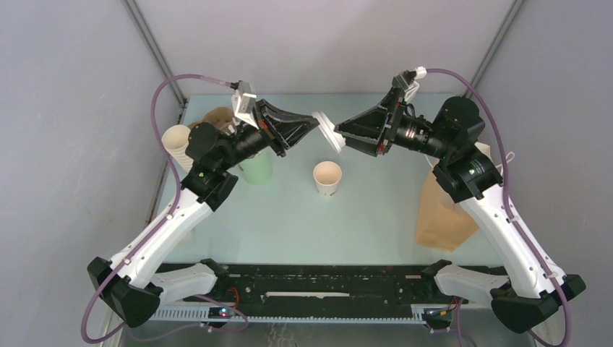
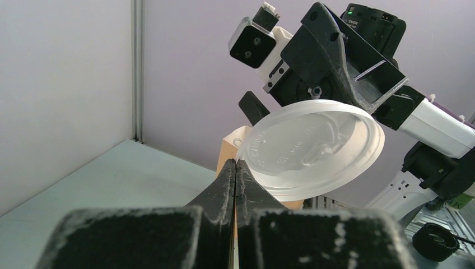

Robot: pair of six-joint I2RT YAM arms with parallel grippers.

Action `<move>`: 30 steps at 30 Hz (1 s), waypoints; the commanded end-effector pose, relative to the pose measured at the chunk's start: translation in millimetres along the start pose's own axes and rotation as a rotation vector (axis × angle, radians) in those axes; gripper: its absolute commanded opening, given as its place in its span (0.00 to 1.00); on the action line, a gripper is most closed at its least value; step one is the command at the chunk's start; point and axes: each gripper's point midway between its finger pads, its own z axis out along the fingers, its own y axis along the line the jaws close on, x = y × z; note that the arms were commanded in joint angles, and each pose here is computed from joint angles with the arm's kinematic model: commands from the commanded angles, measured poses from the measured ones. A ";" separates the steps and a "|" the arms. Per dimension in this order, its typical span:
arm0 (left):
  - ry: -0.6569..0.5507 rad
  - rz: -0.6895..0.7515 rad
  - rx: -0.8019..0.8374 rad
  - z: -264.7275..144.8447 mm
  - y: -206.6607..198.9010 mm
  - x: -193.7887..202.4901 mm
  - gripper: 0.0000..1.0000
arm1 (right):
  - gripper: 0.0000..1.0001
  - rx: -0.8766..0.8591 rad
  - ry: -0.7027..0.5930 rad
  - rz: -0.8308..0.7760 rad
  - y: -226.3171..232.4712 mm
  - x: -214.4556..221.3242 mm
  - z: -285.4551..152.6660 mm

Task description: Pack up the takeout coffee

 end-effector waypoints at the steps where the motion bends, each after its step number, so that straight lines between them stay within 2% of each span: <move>1: -0.063 0.070 0.046 1.8 -16.5 -32.7 0.00 | 0.89 -0.040 0.006 -0.008 9.4 -0.8 1.5; 9: -0.062 0.073 0.052 4.5 -16.4 -34.7 0.00 | 0.92 -0.040 0.022 0.002 6.2 -1.1 3.2; 17: -0.059 0.071 0.046 7.6 -13.9 -35.3 0.00 | 0.82 -0.048 0.031 0.006 5.1 -2.9 3.8; 22: -0.058 0.054 -0.018 6.6 -3.4 -34.4 0.00 | 0.81 -0.046 0.018 0.008 3.7 -5.9 1.7; 25: -0.056 0.039 -0.042 5.7 0.3 -33.1 0.07 | 0.80 -0.045 0.017 0.012 2.7 -6.4 1.6; 29: -0.048 0.020 -0.092 3.3 8.0 -30.4 0.38 | 0.80 -0.043 0.017 0.015 1.2 -7.1 2.2; 30: -0.044 0.017 -0.110 1.7 10.6 -29.6 0.42 | 0.80 -0.043 0.016 0.016 1.0 -7.4 2.0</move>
